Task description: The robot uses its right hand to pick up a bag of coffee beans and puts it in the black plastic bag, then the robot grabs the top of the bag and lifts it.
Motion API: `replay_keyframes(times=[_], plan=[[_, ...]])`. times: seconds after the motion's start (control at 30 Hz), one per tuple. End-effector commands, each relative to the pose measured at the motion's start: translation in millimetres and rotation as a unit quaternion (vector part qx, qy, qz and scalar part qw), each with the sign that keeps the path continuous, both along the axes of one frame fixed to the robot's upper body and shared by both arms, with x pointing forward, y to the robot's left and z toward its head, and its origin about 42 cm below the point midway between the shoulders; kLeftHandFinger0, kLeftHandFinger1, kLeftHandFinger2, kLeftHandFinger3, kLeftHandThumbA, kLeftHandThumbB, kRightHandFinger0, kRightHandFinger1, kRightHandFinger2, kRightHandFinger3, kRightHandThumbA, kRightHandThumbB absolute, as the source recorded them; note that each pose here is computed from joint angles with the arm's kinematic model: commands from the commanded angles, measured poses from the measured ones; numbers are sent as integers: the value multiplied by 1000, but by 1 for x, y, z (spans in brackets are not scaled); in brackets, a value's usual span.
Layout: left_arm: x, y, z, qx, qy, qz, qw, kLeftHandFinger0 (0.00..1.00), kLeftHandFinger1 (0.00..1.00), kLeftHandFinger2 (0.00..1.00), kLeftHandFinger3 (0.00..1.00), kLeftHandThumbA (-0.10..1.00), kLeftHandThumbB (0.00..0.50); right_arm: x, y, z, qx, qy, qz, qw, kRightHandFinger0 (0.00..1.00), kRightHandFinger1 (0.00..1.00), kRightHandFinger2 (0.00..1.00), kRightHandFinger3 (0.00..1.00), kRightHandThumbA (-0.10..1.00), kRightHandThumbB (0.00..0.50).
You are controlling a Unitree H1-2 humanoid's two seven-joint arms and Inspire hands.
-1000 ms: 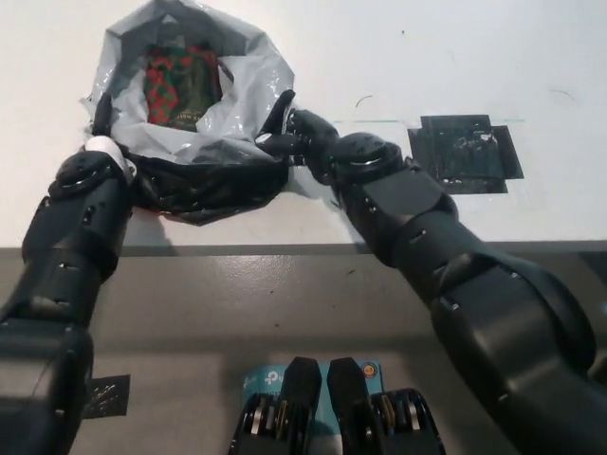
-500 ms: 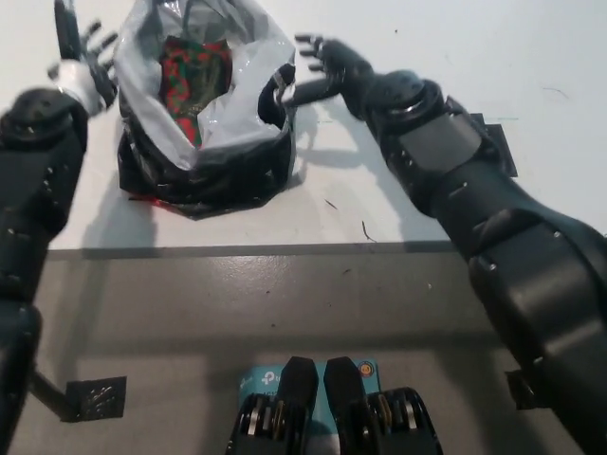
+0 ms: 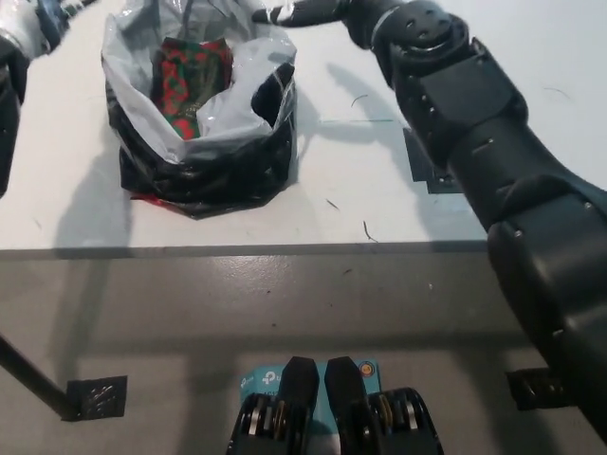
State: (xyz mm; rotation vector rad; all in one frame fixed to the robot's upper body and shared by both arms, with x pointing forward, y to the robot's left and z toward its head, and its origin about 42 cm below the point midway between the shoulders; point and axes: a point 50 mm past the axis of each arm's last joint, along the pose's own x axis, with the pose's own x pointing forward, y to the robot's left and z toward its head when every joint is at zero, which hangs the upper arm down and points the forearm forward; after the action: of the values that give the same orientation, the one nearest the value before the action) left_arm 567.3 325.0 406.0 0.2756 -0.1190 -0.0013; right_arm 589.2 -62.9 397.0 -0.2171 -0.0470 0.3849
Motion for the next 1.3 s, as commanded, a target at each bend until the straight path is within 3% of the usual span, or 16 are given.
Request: replay_keyframes(times=[0.0,0.13,0.2,0.33,0.47,0.5,0.53,0.57,0.63,0.67,0.8,0.83,0.87,1.03,1.2,1.27], plan=[[-13,10,45,28,-47,-2,999,1000,1000,1000,1000,1000,497,1,-15,55,41,-74,11,996,1000,1000,1000,1000,1000,500],[-34,21,65,80,-91,4,993,1000,1000,1000,1000,1000,455,-13,-54,114,61,-164,-17,984,1000,1000,1000,1000,1000,500],[-44,23,79,98,-104,16,990,1000,1000,1000,1000,1000,499,-28,-73,142,59,-221,-16,973,1000,1000,1000,1000,1000,500],[-71,33,103,132,-165,-7,977,1000,1000,1000,1000,1000,460,-79,-112,201,37,-317,-17,947,1000,1000,1000,1000,1000,500],[-95,36,115,141,-192,-16,971,1000,1000,1000,1000,1000,480,-120,-131,223,31,-373,-13,927,1000,1000,1000,1000,1000,500],[-142,34,132,150,-275,-24,949,1000,1000,1000,1000,1000,488,-191,-163,238,16,-467,-10,884,1000,1000,1000,1000,1000,499],[-152,35,133,153,-287,-25,945,1000,1000,1000,1000,1000,490,-202,-167,238,13,-483,-10,876,1000,1000,1000,1000,1000,500],[-167,34,134,152,-297,-29,942,1000,1000,1000,1000,1000,500,-217,-172,238,11,-503,-10,864,1000,1000,1000,1000,1000,483],[-214,29,127,119,-353,-62,926,1000,1000,1000,1000,1000,444,-268,-195,226,-7,-555,1,832,1000,1000,1000,1000,1000,442],[-228,28,123,117,-369,-66,920,1000,1000,1000,1000,1000,423,-282,-203,217,-14,-565,0,825,1000,1000,1000,1000,1000,490],[-279,28,95,101,-412,-88,902,1000,1000,1000,1000,1000,451,-340,-227,162,-68,-612,-13,788,1000,1000,1000,1000,1000,500],[-285,31,88,101,-418,-93,898,1000,1000,1000,1000,1000,426,-347,-229,152,-73,-614,-12,786,1000,1000,1000,1000,1000,500],[-306,35,71,89,-436,-99,890,1000,1000,1000,1000,1000,480,-363,-235,126,-87,-612,-6,786,1000,1000,1000,1000,1000,500],[-355,39,44,78,-473,-123,869,1000,1000,1000,1000,1000,496,-385,-256,83,-96,-599,-5,795,1000,1000,1000,1000,1000,500],[-390,42,16,36,-501,-145,853,1000,1000,1000,1000,1000,500,-389,-251,46,-80,-589,-11,804,1000,1000,1000,1000,1000,396],[-391,41,10,27,-503,-152,850,1000,1000,1000,1000,1000,487,-381,-249,43,-75,-581,-9,811,1000,1000,1000,1000,1000,403]])
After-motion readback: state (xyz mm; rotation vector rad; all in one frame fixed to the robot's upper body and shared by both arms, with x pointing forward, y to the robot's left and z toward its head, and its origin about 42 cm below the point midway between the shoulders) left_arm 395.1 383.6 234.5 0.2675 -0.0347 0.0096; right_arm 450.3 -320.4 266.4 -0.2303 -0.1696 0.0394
